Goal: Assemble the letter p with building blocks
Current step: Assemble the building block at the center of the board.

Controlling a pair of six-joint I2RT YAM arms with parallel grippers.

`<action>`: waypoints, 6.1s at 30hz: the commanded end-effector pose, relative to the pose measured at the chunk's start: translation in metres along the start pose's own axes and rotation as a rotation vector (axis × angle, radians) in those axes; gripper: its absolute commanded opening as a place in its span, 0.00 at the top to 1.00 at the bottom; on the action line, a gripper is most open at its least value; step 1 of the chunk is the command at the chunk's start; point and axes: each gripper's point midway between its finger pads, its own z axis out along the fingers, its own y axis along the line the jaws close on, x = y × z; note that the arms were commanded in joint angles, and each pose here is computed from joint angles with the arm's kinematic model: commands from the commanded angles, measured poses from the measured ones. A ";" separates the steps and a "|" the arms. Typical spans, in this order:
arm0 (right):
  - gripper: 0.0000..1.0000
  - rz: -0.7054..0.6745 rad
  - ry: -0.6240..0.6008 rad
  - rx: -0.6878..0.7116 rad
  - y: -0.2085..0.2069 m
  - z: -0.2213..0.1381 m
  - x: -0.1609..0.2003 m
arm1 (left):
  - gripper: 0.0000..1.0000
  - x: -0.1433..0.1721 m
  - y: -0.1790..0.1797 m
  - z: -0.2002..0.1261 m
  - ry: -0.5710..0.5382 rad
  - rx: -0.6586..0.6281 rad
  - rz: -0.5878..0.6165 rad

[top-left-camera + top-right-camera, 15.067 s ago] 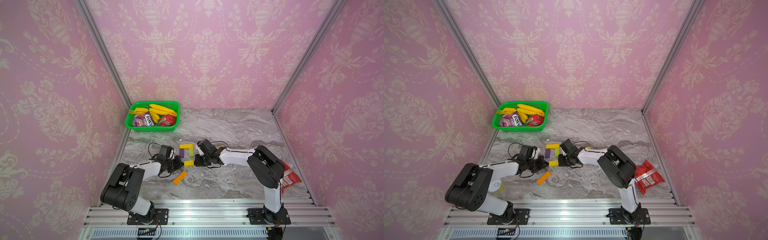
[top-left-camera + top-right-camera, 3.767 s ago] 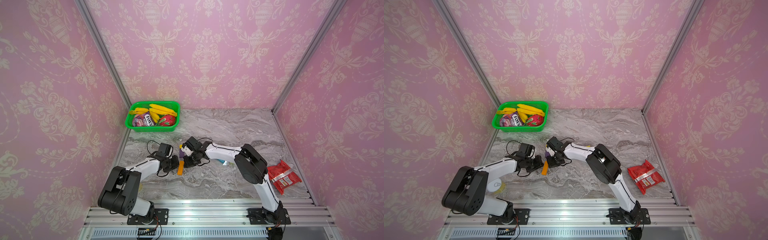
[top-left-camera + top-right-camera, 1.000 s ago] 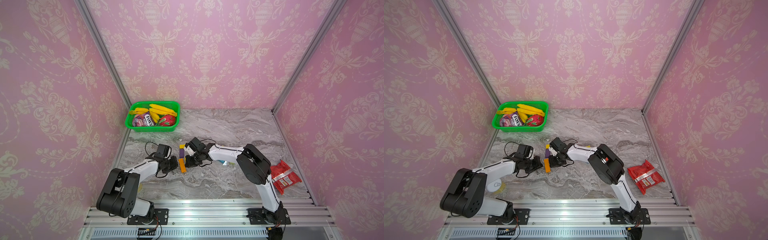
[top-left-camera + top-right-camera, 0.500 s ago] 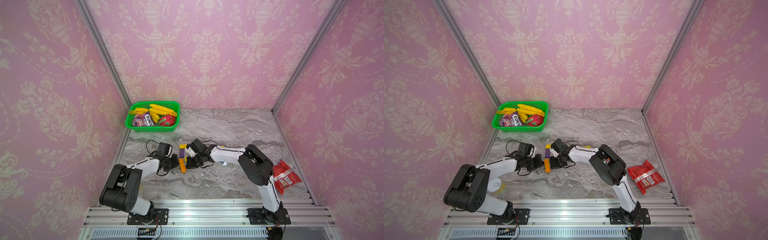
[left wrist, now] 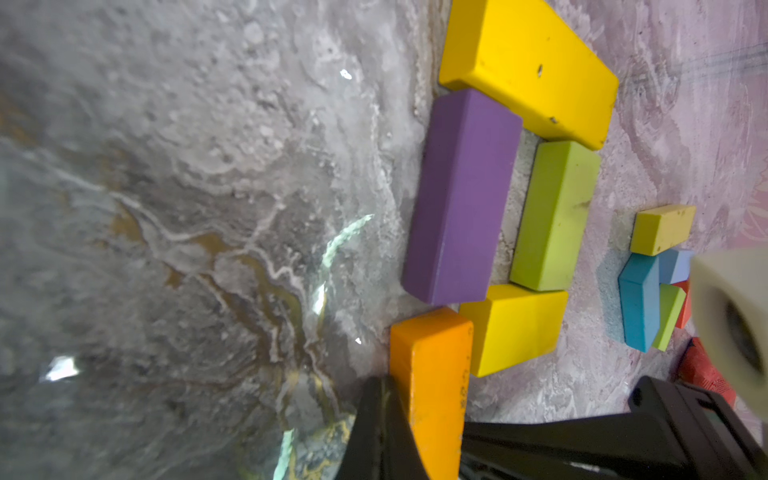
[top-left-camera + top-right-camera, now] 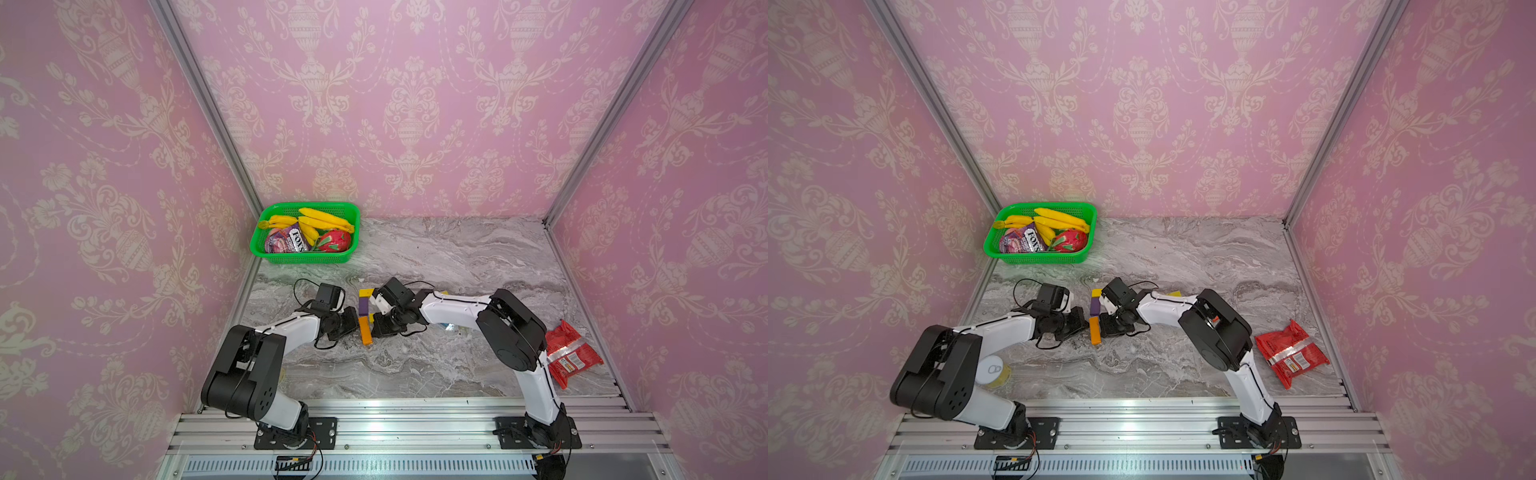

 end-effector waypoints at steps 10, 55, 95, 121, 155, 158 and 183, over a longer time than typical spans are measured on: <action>0.90 0.034 0.063 0.044 -0.011 0.015 0.012 | 1.00 0.008 0.026 0.004 0.030 -0.103 -0.025; 0.90 0.049 0.066 0.078 -0.021 0.018 0.012 | 1.00 0.045 0.026 -0.003 0.061 -0.093 -0.028; 0.90 0.058 0.073 0.080 -0.026 0.019 0.009 | 1.00 0.038 0.025 -0.007 0.037 -0.114 -0.012; 0.90 0.057 0.048 0.117 -0.032 0.005 0.009 | 1.00 0.031 0.026 -0.015 0.009 -0.143 -0.008; 0.90 0.111 0.006 0.201 -0.078 -0.025 -0.001 | 1.00 0.011 0.022 -0.021 -0.011 -0.113 0.000; 0.90 0.109 -0.001 0.204 -0.078 -0.030 0.001 | 1.00 0.010 0.021 -0.020 -0.009 -0.108 0.000; 0.90 0.127 -0.009 0.190 -0.085 -0.030 -0.009 | 1.00 0.006 0.017 -0.008 0.003 -0.087 -0.012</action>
